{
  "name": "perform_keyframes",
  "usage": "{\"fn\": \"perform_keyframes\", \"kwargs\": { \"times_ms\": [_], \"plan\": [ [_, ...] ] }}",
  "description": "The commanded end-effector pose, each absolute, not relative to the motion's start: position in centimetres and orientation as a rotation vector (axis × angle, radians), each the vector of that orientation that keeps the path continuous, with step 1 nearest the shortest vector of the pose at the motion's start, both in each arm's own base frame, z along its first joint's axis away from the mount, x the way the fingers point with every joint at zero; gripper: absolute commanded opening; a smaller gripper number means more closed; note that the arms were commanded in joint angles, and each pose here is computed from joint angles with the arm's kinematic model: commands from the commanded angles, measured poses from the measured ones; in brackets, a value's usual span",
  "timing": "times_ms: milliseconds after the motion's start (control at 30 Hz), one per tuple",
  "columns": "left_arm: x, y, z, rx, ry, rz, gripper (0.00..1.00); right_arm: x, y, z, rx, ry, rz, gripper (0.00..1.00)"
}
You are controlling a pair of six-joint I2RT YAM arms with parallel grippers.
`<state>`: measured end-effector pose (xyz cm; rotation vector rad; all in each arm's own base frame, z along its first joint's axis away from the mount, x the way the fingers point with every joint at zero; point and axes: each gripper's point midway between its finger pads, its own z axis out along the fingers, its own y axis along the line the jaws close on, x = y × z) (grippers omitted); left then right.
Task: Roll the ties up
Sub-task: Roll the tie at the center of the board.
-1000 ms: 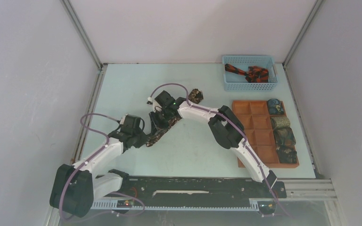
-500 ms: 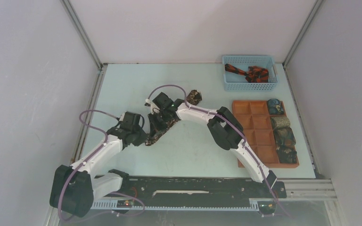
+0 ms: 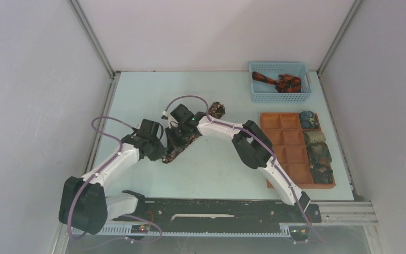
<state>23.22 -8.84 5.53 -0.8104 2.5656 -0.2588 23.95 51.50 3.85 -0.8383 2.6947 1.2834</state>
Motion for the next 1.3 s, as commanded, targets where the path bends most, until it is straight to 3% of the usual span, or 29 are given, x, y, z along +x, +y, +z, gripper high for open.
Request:
{"fn": "perform_keyframes", "kwargs": {
  "times_ms": [0, 600, 1167, 1267],
  "plan": [
    [26.4, -10.3, 8.0, -0.738, 2.516, -0.348, 0.0, 22.8, 52.3, 4.0, -0.862, 2.687, 1.339, 0.0],
    [28.2, -12.2, 5.8, -0.684, 2.611, -0.263, 0.0, 24.2, 50.3, 3.6, -0.802, 2.703, 1.34, 0.02],
    [28.0, -11.9, 3.4, -0.694, 2.682, -0.176, 0.0, 26.2, 47.4, 7.6, -0.753, 2.652, 1.295, 0.08],
    [28.1, -12.0, 3.5, -0.707, 2.679, -0.179, 0.14, 26.7, 46.5, 7.9, -0.727, 2.647, 1.292, 0.09]
  ]
}}
